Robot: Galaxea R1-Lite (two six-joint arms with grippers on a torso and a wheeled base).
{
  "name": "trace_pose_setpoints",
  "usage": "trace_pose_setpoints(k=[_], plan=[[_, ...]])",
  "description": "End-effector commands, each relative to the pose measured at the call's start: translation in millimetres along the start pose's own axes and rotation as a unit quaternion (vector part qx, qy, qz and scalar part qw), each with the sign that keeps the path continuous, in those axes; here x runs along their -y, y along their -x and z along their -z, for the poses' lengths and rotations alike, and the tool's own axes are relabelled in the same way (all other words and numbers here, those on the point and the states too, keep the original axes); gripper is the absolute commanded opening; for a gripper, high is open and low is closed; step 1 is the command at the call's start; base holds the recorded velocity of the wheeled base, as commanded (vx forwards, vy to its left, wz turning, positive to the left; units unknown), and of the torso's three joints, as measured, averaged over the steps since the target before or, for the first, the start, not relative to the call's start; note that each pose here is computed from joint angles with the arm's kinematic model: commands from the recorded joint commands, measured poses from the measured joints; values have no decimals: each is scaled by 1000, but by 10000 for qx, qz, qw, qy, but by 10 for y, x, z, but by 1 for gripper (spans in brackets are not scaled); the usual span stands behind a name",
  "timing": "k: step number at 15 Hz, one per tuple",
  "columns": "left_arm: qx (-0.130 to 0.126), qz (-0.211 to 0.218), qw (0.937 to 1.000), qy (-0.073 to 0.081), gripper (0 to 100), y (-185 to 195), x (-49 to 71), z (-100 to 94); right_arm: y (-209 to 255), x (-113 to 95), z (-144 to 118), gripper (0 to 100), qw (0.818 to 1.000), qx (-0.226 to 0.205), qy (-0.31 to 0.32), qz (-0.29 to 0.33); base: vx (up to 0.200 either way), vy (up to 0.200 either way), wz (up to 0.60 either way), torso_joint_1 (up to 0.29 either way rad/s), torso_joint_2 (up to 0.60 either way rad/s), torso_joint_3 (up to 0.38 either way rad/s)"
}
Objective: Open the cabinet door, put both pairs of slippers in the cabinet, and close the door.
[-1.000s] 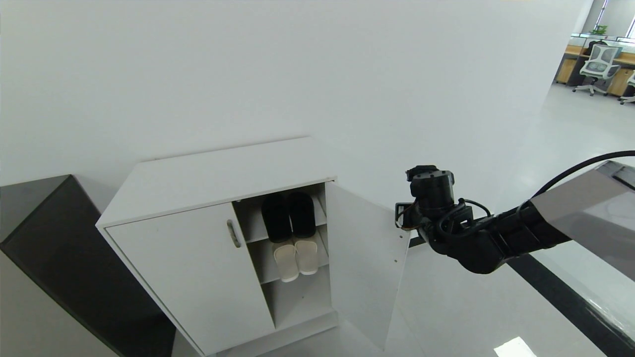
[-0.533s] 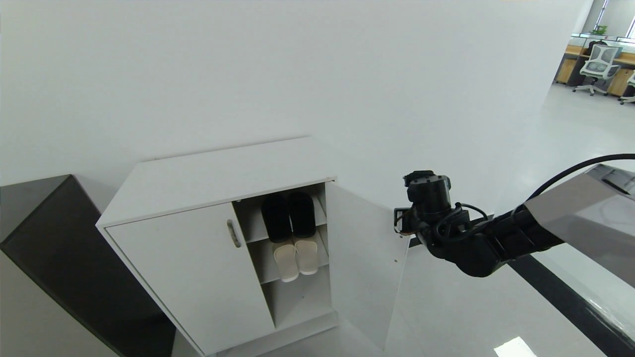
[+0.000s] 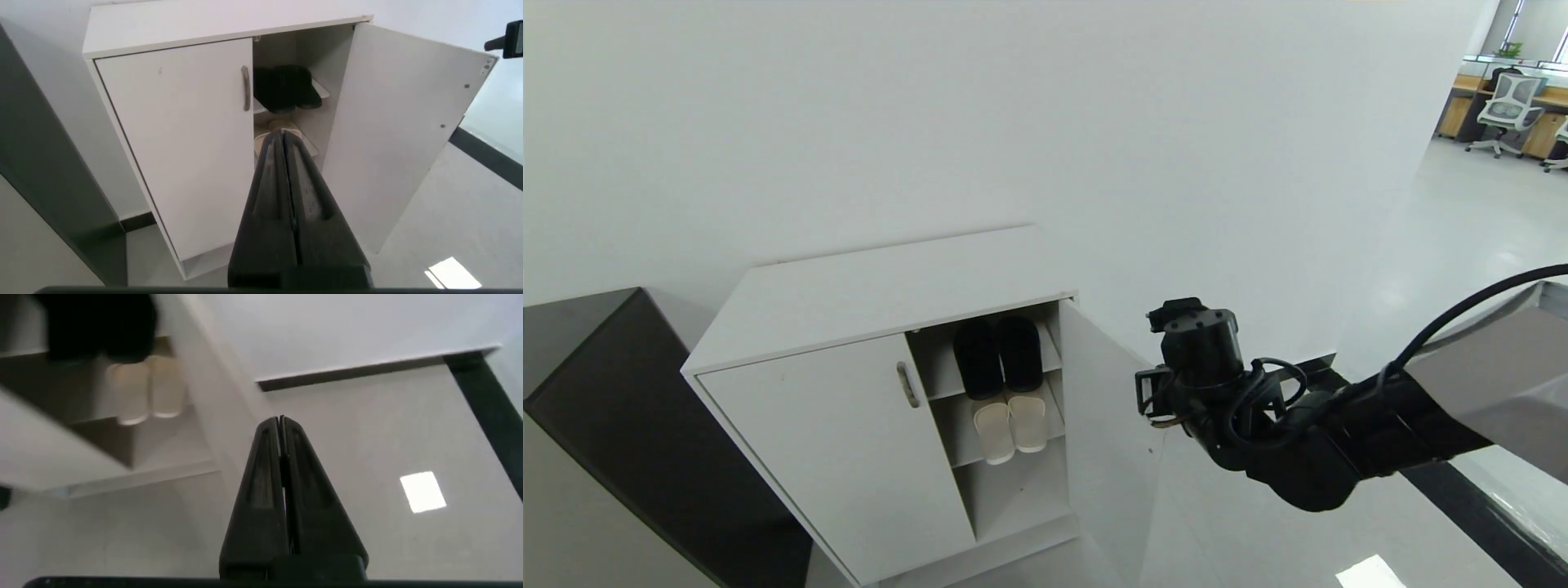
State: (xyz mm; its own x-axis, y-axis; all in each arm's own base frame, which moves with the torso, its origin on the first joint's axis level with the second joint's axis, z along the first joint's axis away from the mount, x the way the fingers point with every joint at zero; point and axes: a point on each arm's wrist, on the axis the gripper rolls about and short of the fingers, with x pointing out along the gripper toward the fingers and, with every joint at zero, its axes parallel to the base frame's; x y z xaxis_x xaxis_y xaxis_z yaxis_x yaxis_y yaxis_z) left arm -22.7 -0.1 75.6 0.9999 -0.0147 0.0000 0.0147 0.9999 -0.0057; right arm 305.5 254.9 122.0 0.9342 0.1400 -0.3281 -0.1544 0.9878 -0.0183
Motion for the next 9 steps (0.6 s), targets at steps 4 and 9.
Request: trace_pose_setpoints(k=[4,9], plan=[[0,3,10000,2,0,0,0,0,622,-165,-159,0,9977,264,36,-627,0,0,0,0,0,0],[0,-12,10000,2,0,0,0,0,134,-96,111,0,9996,24,82,-268,0,0,0,0,0,0]])
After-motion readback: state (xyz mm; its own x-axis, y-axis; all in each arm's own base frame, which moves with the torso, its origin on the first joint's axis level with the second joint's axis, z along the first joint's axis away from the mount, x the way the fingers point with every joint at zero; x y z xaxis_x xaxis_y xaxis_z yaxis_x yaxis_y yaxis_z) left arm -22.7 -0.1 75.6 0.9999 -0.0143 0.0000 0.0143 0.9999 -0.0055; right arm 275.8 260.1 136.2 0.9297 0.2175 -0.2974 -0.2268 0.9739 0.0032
